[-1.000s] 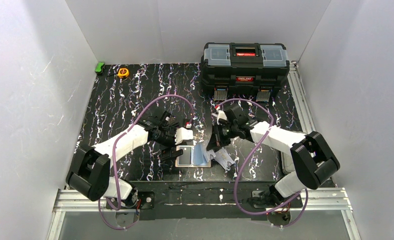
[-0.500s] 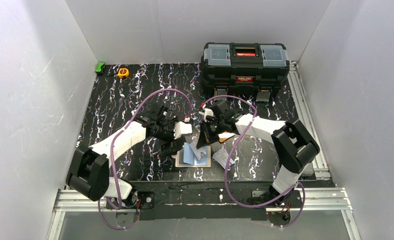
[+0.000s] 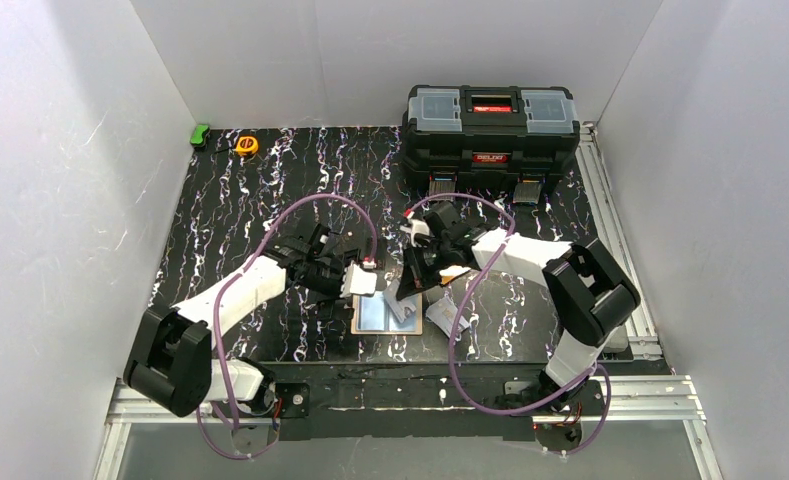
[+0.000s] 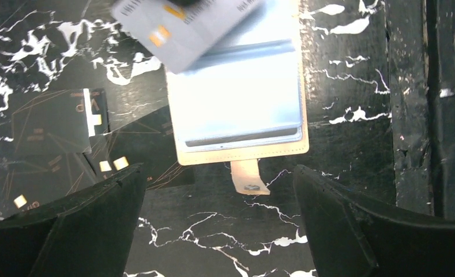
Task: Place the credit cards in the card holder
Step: Insert the credit card into the card holder.
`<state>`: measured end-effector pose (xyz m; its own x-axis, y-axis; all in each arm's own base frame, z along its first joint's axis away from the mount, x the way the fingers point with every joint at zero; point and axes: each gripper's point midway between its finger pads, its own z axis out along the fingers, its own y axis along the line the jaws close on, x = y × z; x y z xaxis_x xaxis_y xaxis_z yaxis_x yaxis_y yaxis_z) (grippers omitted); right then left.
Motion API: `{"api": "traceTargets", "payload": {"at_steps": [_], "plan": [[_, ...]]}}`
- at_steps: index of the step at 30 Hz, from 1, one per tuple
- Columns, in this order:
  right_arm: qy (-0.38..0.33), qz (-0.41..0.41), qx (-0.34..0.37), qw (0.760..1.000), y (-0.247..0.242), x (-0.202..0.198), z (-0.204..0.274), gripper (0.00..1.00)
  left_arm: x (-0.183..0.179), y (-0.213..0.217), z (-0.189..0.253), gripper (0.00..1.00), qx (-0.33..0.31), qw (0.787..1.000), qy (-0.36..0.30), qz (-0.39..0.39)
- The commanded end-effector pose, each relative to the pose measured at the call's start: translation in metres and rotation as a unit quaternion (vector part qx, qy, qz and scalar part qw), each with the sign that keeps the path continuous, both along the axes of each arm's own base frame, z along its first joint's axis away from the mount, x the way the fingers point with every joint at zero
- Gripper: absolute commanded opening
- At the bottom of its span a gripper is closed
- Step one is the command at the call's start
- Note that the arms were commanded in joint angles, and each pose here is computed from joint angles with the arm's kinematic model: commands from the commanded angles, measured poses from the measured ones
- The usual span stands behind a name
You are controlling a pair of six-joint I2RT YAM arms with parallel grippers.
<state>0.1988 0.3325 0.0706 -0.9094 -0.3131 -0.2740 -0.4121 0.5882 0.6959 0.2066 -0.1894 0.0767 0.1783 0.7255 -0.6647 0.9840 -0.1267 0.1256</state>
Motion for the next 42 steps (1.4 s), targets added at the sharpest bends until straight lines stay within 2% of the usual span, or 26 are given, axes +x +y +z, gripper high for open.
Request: {"api": "traceTargets", "payload": {"at_steps": [1,10,12,24,34,40,42], "plan": [[0.0,-0.005,0.032,0.999,-0.007,0.003,0.014,0.01,-0.012,-0.007,-0.01,0.98,-0.022,0.995,-0.036,-0.093],[0.04,0.017,0.033,0.998,-0.009,-0.009,-0.003,0.01,-0.023,0.003,-0.034,0.98,-0.01,0.986,-0.076,-0.146],[0.049,0.023,0.035,0.998,-0.007,-0.011,-0.005,0.01,-0.027,0.006,-0.038,0.95,-0.008,0.983,-0.088,-0.162],[0.065,0.03,0.032,0.997,-0.006,-0.012,-0.011,0.01,-0.011,0.005,-0.048,0.63,-0.002,0.958,-0.186,-0.219],[0.07,0.03,0.024,0.997,-0.008,-0.012,-0.017,0.01,-0.017,0.015,-0.05,0.35,0.027,0.948,-0.183,-0.258],[0.073,0.027,0.021,0.997,-0.007,-0.01,-0.021,0.01,-0.022,0.014,-0.048,0.29,0.02,0.949,-0.178,-0.26],[0.073,0.027,0.021,0.997,-0.006,-0.008,-0.022,0.01,-0.025,0.012,-0.044,0.17,0.01,0.95,-0.174,-0.258]]}}
